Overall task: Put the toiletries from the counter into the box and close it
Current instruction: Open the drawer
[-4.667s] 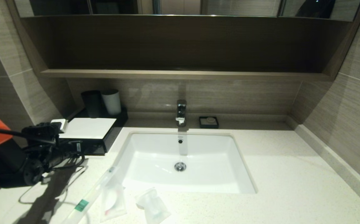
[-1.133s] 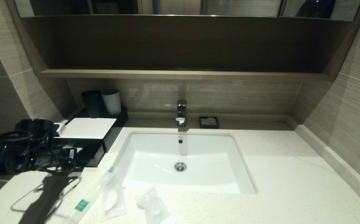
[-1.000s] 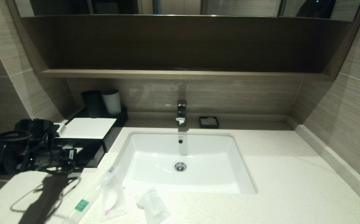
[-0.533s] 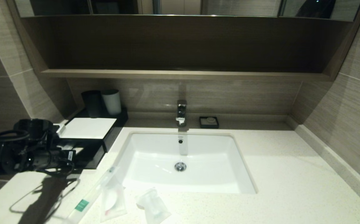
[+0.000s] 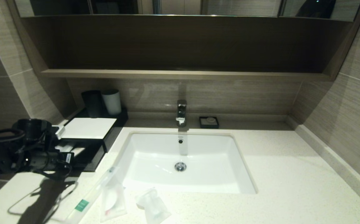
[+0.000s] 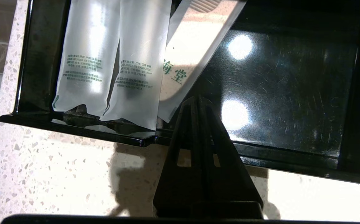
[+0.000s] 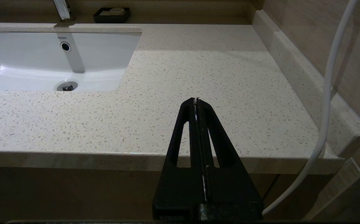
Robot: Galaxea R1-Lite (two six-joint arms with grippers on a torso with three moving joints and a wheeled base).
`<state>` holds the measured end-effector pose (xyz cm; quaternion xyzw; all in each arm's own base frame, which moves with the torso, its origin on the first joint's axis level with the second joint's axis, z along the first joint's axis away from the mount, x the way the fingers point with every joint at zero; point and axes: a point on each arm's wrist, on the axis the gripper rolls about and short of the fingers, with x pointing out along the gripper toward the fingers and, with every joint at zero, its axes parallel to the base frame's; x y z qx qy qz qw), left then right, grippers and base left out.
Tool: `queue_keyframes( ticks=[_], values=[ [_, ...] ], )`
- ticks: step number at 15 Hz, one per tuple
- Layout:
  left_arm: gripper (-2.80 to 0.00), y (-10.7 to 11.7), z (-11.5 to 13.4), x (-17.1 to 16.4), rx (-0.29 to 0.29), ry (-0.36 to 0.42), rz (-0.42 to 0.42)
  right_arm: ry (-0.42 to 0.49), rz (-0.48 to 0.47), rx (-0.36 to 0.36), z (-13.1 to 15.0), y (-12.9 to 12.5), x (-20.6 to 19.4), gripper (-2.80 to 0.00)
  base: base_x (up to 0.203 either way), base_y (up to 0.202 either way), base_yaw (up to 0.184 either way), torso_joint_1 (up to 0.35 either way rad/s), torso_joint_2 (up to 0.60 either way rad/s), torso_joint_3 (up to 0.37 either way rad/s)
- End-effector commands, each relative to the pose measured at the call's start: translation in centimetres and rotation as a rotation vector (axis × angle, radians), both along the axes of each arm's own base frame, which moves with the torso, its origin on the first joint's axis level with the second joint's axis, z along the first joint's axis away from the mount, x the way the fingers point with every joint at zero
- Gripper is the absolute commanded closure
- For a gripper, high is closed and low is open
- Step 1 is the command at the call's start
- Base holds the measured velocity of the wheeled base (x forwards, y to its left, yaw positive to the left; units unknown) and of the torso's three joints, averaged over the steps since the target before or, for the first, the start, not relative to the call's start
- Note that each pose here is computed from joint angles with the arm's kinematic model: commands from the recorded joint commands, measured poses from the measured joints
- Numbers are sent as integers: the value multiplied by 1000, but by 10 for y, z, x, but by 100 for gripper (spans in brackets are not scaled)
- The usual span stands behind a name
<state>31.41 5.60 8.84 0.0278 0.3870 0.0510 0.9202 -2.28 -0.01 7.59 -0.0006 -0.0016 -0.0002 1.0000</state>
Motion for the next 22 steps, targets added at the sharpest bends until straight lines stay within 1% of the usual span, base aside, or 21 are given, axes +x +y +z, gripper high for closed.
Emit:
queue_keyframes(
  ticks=[1, 11, 14, 22],
  values=[
    [0, 0, 3, -1, 2, -1, -1, 2, 0, 0, -1, 0, 0, 0, 0, 0, 0, 0, 0, 0],
    [0, -2, 13, -10, -7, 49, -1, 2, 0, 0, -1, 0, 0, 0, 0, 0, 0, 0, 0, 0],
    [0, -2, 12, -11, 2, 86, -16, 2, 0, 1, -1, 0, 0, 0, 0, 0, 0, 0, 0, 0],
    [0, -3, 13, -18, 11, 144, -39, 2, 0, 0, -1, 0, 0, 0, 0, 0, 0, 0, 0, 0]
  ],
)
